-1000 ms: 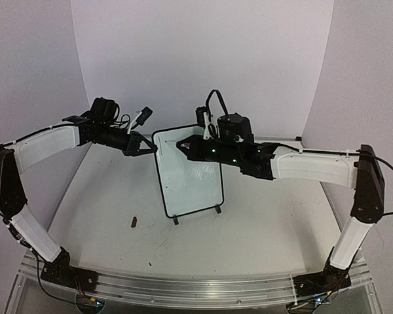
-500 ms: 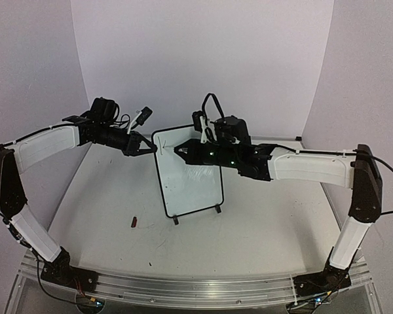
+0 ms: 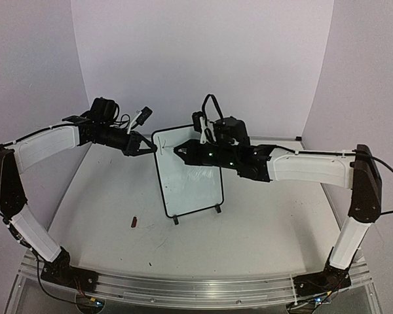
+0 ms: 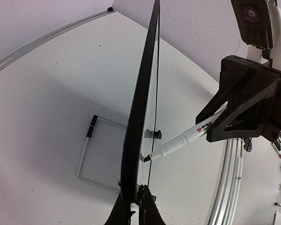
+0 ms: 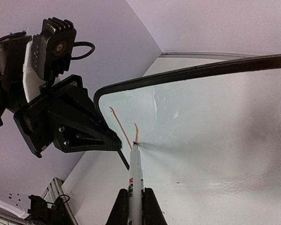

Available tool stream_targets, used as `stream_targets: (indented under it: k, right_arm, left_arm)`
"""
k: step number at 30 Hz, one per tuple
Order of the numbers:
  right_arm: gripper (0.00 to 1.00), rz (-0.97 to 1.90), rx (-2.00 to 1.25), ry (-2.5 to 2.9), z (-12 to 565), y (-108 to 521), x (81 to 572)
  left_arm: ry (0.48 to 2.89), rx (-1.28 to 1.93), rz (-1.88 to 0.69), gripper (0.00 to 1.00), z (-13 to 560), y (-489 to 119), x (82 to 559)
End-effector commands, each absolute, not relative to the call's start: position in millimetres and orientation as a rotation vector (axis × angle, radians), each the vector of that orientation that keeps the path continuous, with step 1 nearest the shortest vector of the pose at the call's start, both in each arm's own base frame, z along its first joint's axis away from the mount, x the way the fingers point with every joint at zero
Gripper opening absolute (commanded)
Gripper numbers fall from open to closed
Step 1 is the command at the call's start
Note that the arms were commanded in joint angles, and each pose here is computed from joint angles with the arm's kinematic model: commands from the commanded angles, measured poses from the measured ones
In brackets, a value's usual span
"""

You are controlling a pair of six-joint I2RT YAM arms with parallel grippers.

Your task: Write a sentence on the whiteboard

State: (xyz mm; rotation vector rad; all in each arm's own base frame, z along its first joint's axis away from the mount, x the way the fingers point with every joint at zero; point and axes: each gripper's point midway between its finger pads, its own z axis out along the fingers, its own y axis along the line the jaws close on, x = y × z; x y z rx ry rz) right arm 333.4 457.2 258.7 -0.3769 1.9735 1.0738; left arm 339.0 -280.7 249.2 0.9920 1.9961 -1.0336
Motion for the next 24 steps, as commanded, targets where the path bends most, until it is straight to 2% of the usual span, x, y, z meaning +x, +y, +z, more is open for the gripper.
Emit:
stream_targets:
  k: [1,10,18,24]
  right_arm:
    - [0.00,1.011,-0.297,1.975,257.9,439.8,341.0]
    - [0.00,1.000,-0.284,1.971,259.1,431.9,338.0]
    - [0.00,1.159,-0.408,1.840,302.7,437.5,311.8]
    - [0.00,1.130,-0.386,1.846,300.3,439.1,319.9]
  left_arm:
    - [1.972,1.028,-0.973,0.00,250.6,-276.4,335.2]
    - [1.970,1.029,-0.970,0.00,251.5,-276.0,334.4]
    - [1.972,1.029,-0.966,0.00,251.3,-275.3,334.5]
    - [1.973,1.029,-0.963,0.00,251.2,-275.0,334.7]
